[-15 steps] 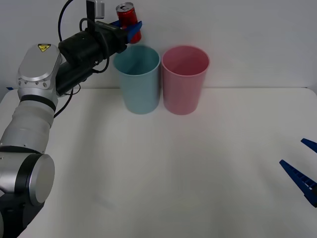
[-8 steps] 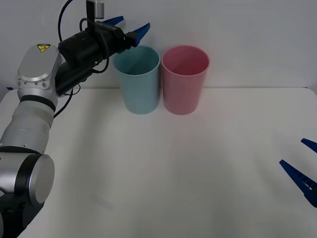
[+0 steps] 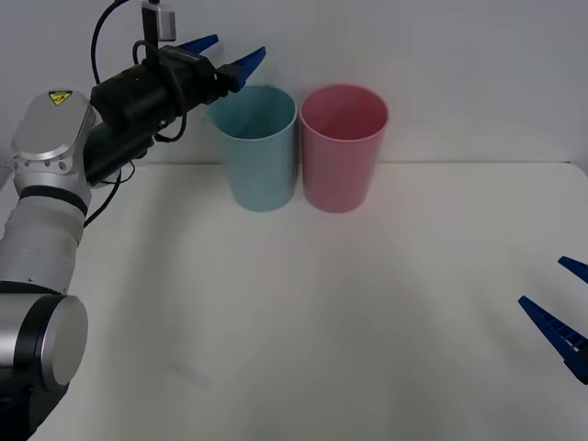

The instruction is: Grasp the object on the table and drop it into the matching bin: aluminum can to the light blue bin, PET bottle to the pink bin.

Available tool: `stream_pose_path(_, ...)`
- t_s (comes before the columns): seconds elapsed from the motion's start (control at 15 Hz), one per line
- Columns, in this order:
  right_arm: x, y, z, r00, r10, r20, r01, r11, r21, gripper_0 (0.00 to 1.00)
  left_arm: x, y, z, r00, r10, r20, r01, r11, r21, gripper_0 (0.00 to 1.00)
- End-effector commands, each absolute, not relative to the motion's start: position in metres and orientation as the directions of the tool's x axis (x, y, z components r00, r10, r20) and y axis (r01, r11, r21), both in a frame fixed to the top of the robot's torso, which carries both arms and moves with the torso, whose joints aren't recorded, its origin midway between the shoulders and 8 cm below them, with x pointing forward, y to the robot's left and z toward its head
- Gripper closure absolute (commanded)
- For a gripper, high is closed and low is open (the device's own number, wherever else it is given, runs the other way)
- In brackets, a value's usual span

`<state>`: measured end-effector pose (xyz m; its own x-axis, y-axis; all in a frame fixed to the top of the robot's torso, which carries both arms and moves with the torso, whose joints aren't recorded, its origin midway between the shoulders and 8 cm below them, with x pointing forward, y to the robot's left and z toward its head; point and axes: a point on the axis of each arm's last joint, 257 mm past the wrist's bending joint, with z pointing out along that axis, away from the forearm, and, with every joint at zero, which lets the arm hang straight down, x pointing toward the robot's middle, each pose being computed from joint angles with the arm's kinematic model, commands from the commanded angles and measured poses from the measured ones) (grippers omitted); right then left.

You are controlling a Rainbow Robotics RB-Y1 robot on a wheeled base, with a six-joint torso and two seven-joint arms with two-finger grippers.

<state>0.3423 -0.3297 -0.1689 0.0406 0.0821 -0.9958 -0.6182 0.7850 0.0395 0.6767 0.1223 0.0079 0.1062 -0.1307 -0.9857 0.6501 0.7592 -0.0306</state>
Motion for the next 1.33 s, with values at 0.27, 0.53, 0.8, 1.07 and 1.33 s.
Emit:
stream_pose_path(0.27,0.342,-0.330,-0.169,0.041,0.082,-0.996,-0.618,0.785,0.039,0.00,0.633,0.173,-0.006,0.159,-0.172,-0.972,0.627,0.778,-0.035,0.00)
stream_pose_path(0.53,0.342,-0.330,-0.169,0.041,0.082,-0.996,-0.618,0.785,0.039,0.00,0.590,0.220,-0.025,0.175,-0.176,-0.969,0.625,0.780,-0.028,0.00)
stream_pose_path(0.8,0.342,-0.330,-0.169,0.041,0.082,-0.996,-0.618,0.785,0.039,0.00,0.539,0.271,-0.045,0.180,-0.162,-0.970,0.614,0.789,-0.018,0.00)
stream_pose_path(1.07,0.342,-0.330,-0.169,0.041,0.082,-0.996,-0.618,0.785,0.039,0.00,0.486,0.316,-0.061,0.185,-0.121,-0.975,0.592,0.806,0.012,0.00)
stream_pose_path(1.33,0.342,-0.330,-0.169,0.041,0.082,-0.996,-0.618,0.785,0.039,0.00,0.434,0.364,-0.079,0.179,-0.041,-0.983,0.567,0.821,0.069,0.00)
